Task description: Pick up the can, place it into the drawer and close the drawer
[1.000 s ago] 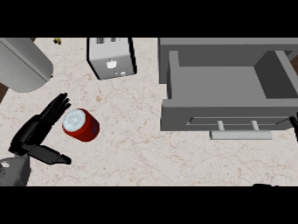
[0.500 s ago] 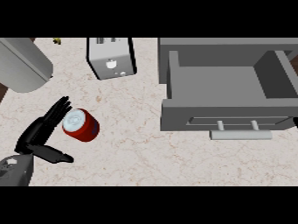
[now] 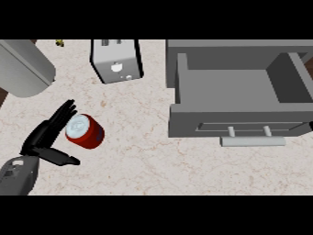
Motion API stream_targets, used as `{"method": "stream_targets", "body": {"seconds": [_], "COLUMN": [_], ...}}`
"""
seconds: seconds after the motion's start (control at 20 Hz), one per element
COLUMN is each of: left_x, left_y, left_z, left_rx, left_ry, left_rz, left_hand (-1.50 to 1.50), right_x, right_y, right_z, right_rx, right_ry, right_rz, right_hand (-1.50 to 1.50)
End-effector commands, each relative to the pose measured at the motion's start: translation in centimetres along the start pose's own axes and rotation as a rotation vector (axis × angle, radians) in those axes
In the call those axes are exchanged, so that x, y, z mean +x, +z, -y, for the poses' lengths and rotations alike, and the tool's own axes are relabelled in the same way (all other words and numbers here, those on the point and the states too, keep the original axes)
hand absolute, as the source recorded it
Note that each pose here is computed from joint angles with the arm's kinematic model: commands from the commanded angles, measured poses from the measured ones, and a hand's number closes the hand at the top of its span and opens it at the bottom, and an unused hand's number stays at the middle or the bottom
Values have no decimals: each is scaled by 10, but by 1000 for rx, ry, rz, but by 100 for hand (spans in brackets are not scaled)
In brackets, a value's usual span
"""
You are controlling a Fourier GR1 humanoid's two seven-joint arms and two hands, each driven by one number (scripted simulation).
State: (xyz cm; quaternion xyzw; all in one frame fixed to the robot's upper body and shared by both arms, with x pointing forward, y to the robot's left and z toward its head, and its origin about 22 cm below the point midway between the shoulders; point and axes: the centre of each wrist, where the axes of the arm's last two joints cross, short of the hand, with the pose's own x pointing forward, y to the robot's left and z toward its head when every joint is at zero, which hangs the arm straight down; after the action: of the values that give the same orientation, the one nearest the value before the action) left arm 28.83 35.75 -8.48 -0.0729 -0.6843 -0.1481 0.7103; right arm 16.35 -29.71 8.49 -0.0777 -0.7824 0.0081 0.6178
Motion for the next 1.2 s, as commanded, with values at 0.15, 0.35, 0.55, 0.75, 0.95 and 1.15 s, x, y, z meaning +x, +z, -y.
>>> {"method": "stream_targets", "body": {"seconds": [0.15,0.35,0.55,0.75,0.95,1.15], "left_x": [-18,-9,-16,-10,-12,-2], "left_y": [2,-21,-31,-36,-33,-42], "left_z": [17,15,43,26,36,46], "left_rx": [-11,2,-31,-10,-68,-91], "left_ry": [0,14,22,25,39,29], "left_rz": [21,30,18,12,13,37], "left_hand": [-150,-150,-150,-150,-150,-150], "right_x": [-9,5,15,0,9,7], "right_y": [-2,3,13,2,-3,-2], "right_z": [-1,14,3,1,-5,0], "right_rx": [-9,-15,-5,8,1,-7], "right_ry": [-8,-9,-13,-16,-22,-35], "right_rz": [2,9,6,9,-1,2], "right_hand": [-150,-150,-150,-150,-150,-150]}}
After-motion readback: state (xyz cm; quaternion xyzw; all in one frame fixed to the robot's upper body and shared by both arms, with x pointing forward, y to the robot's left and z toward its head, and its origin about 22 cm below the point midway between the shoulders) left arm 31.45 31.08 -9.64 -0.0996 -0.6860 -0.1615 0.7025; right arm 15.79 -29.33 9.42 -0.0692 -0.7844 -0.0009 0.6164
